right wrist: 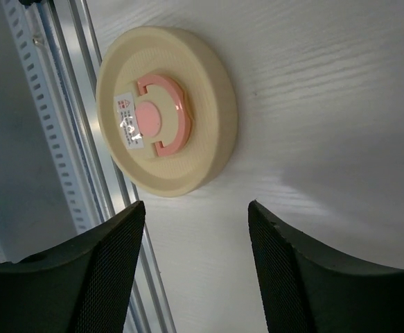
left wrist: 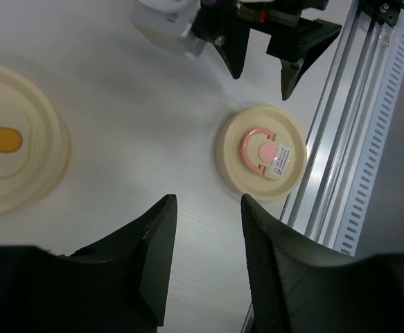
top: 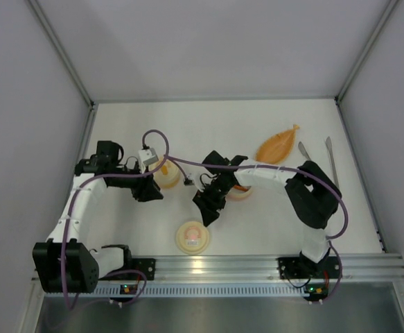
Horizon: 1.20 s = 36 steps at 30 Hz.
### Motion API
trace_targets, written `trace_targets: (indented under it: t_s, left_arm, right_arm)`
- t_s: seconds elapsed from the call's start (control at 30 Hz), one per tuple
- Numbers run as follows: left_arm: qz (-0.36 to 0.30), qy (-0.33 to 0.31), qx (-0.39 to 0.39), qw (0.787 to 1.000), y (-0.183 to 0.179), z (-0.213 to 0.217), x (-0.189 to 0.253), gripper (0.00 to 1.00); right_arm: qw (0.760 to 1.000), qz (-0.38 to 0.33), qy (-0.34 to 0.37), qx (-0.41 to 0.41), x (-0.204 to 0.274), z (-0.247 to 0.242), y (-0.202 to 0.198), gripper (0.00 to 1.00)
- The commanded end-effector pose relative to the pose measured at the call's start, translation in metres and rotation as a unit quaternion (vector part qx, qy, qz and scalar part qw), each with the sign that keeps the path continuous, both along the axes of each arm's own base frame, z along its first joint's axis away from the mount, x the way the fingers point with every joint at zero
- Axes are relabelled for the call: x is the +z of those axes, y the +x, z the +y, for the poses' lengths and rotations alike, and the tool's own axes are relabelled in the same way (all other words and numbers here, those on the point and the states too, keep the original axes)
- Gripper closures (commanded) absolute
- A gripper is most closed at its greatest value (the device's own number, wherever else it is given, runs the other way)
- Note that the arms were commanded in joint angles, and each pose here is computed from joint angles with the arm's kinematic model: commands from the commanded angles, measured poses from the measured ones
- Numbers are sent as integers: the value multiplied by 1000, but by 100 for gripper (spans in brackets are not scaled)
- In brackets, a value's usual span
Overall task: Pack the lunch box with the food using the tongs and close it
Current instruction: Move the box lid to the center of the board.
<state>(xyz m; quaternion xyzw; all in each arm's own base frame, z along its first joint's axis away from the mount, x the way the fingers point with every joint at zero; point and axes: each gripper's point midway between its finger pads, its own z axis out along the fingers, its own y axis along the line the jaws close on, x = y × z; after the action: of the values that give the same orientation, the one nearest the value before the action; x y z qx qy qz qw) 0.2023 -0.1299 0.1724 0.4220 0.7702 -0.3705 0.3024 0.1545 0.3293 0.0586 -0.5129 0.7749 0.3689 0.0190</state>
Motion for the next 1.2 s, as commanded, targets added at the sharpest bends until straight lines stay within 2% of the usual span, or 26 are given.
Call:
trace_targets:
  t_s: [0.0,0.07,0.13,0.2,0.4,0.53,0.63,0.67,0.73,0.77,0.83,1.0,1.17]
  left_arm:
    - [-64,-27,52,996,32,4,21,54]
    - [-56,-58,90,993,39,4,36,54]
    - [-87,-73,104,988,48,3,51,55]
    - [-83,-85,122,985,51,3,59,55]
    - [-90,-86,127,984,43,2,63,56]
    - [-91,-65,119,987,36,6,50,58]
    - [-89,-55,122,987,37,8,43,58]
    - [-89,-55,122,987,38,8,42,58]
    - [-93,-50,128,986,44,10,40,58]
    - [-92,-49,132,986,46,11,40,58]
    - [-94,-48,139,985,51,12,40,58]
    - [-83,-36,158,983,63,17,33,58]
    - [-39,-12,172,984,67,23,12,57]
  right_arm:
    - [998,-47,37,6,9,37,9,40]
    - [998,-46,28,13,2,43,1,42]
    - [998,-50,19,20,-5,47,-3,44]
    - [998,-56,16,17,-9,51,0,45]
    - [996,-92,-4,9,-24,59,18,51]
    - [994,-107,-17,7,-34,60,27,54]
    - [994,-107,-26,5,-39,58,27,65]
    - [994,-107,-31,4,-41,56,27,72]
    - [994,-107,-37,3,-44,53,26,80]
    - [993,-109,-42,0,-46,50,25,90]
    - [992,-113,-49,-9,-48,44,26,99]
    - [988,-116,-60,-76,-45,29,43,100]
    - [965,-112,-57,-231,-30,5,104,100]
